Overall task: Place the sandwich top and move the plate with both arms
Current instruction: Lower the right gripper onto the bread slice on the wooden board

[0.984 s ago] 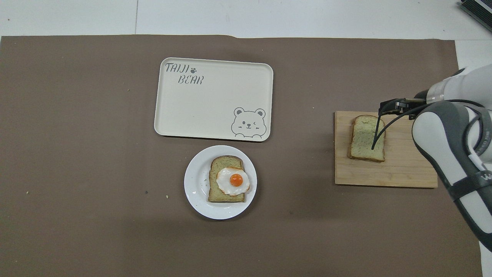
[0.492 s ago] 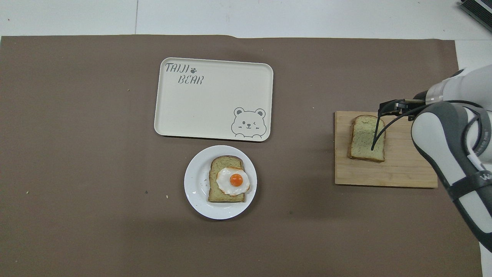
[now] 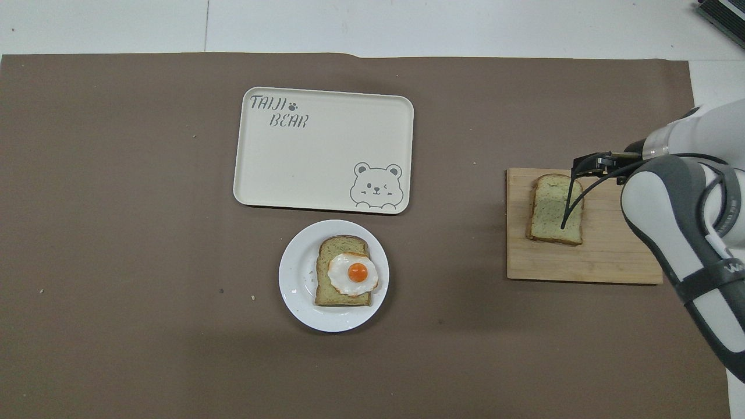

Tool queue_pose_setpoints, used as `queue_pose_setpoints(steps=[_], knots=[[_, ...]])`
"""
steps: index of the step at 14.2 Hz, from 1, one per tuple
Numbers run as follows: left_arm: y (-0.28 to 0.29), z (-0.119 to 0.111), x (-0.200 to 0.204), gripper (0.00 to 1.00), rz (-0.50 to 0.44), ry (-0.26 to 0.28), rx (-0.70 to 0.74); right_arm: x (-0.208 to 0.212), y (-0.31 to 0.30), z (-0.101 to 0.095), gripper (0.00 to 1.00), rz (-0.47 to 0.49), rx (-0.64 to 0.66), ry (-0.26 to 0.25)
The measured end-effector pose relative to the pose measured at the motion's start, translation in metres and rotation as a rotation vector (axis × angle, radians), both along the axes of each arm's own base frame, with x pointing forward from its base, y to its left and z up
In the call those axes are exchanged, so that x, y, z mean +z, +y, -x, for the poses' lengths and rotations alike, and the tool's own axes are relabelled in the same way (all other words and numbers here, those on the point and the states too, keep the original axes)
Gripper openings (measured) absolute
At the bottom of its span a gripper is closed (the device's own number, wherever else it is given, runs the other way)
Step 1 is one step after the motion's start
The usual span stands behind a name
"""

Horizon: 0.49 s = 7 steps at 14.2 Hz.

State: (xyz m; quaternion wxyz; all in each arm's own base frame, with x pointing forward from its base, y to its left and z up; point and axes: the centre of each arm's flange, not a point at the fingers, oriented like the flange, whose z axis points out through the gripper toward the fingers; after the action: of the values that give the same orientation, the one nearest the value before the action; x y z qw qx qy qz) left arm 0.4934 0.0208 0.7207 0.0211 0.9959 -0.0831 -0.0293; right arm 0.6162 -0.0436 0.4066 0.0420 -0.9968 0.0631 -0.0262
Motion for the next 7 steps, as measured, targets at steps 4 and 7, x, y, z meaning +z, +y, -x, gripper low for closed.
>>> queue_pose_setpoints(steps=[4, 7], knots=[[0.0, 0.0, 0.0, 1.0, 0.0, 0.0, 0.0, -0.027, 0.002, 0.001, 1.0, 0.008, -0.003, -0.022], [0.0, 0.0, 0.0, 1.0, 0.0, 0.0, 0.0, -0.047, 0.002, 0.0, 1.0, 0.01, -0.004, -0.01]])
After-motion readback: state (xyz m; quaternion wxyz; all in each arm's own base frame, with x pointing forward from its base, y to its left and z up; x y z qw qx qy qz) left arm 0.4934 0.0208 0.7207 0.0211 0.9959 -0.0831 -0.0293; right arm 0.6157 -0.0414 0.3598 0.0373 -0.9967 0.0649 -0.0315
